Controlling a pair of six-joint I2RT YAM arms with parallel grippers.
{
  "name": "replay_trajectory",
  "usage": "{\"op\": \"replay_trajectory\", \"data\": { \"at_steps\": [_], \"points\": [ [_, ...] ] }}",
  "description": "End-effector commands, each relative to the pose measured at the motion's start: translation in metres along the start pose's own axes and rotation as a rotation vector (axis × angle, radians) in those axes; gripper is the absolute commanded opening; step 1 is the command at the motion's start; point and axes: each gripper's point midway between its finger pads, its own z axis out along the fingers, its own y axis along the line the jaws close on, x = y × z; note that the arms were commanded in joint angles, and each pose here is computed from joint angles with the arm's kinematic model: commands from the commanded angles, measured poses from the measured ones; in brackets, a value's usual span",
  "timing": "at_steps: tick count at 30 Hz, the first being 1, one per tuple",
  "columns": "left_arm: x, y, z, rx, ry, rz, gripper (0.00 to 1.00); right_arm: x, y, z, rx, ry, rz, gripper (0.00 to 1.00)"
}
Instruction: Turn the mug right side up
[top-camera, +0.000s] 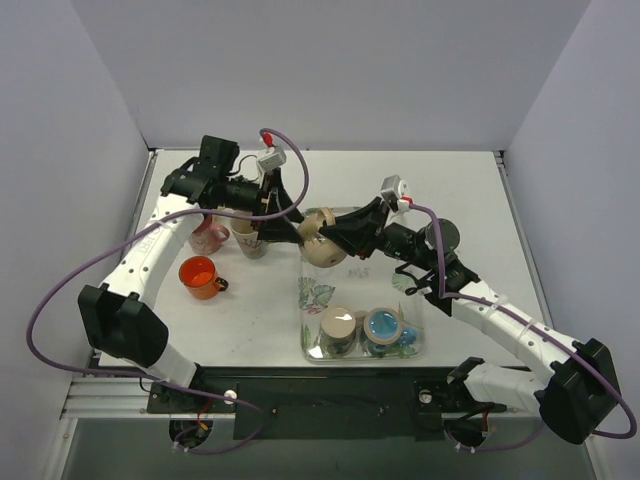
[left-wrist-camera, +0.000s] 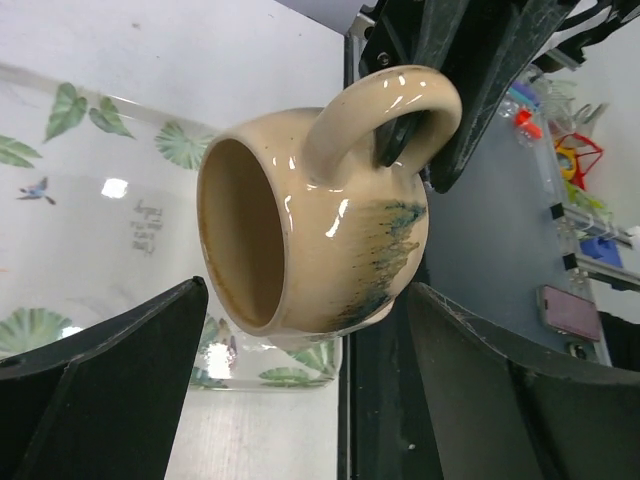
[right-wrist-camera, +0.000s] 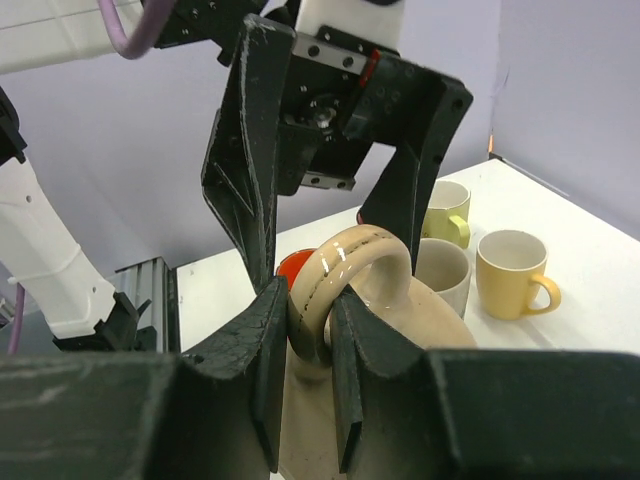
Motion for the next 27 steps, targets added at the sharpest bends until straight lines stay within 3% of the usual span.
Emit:
{"op": "replay_trajectory", "data": {
  "at_steps": [1, 4, 6, 10, 11, 12, 13, 14, 18, 20, 21, 22, 23, 24, 25, 26, 27],
  "points": [
    [-0.006, -0.011, 0.01, 0.11, -0.038, 0.005, 0.91, -0.085, 0.034, 0.0, -0.107, -0.234, -0.195, 0.0],
    [-0.005, -0.016, 0.018, 0.139, -0.04, 0.016, 0.88, -0.082, 0.033, 0.001, -0.106, -0.229, -0.198, 0.0],
    [-0.005, -0.02, 0.021, 0.183, -0.048, -0.001, 0.8, -0.08, 0.031, 0.001, -0.099, -0.229, -0.204, 0.0],
    [-0.01, -0.031, 0.021, 0.291, -0.065, -0.074, 0.42, -0.073, 0.021, 0.0, -0.06, -0.217, -0.225, 0.0],
    [-0.007, -0.033, 0.021, 0.308, -0.057, -0.129, 0.36, -0.071, 0.017, 0.0, -0.047, -0.211, -0.232, 0.0],
    [-0.008, -0.033, 0.021, 0.315, -0.066, -0.097, 0.19, -0.068, 0.014, 0.001, -0.037, -0.204, -0.228, 0.0],
    [-0.008, -0.034, 0.021, 0.313, -0.062, -0.143, 0.11, -0.07, 0.012, 0.0, -0.033, -0.208, -0.228, 0.0],
    [-0.01, -0.034, 0.021, 0.305, -0.076, -0.101, 0.0, -0.066, 0.009, 0.002, -0.029, -0.201, -0.214, 0.0],
    [-0.02, -0.024, 0.013, 0.231, -0.111, -0.18, 0.0, -0.059, 0.0, 0.002, -0.01, -0.198, -0.172, 0.0],
    [-0.025, -0.007, 0.001, 0.162, -0.144, -0.225, 0.0, -0.038, -0.014, 0.003, 0.038, -0.117, -0.163, 0.0],
    [-0.028, -0.001, -0.003, 0.138, -0.154, -0.236, 0.0, -0.032, -0.023, 0.003, 0.083, -0.087, -0.162, 0.05],
    [-0.027, 0.009, -0.014, 0.098, -0.166, -0.252, 0.0, -0.011, -0.032, 0.001, 0.123, 0.01, -0.164, 0.3],
    [-0.016, 0.018, -0.016, 0.047, -0.146, -0.362, 0.0, -0.006, -0.045, -0.002, 0.191, 0.04, -0.166, 0.44],
    [-0.019, 0.034, -0.024, -0.05, -0.15, -0.265, 0.0, 0.009, -0.052, -0.007, 0.23, 0.11, -0.165, 0.47],
    [0.01, 0.039, -0.024, -0.12, -0.064, -0.386, 0.0, 0.012, -0.061, -0.011, 0.284, 0.121, -0.167, 0.57],
    [0.015, 0.053, -0.025, -0.237, 0.007, -0.239, 0.0, 0.018, -0.064, -0.015, 0.308, 0.135, -0.169, 0.62],
    [0.026, 0.051, -0.025, -0.265, 0.053, -0.264, 0.0, 0.018, -0.072, -0.019, 0.356, 0.134, -0.17, 0.76]
  ]
}}
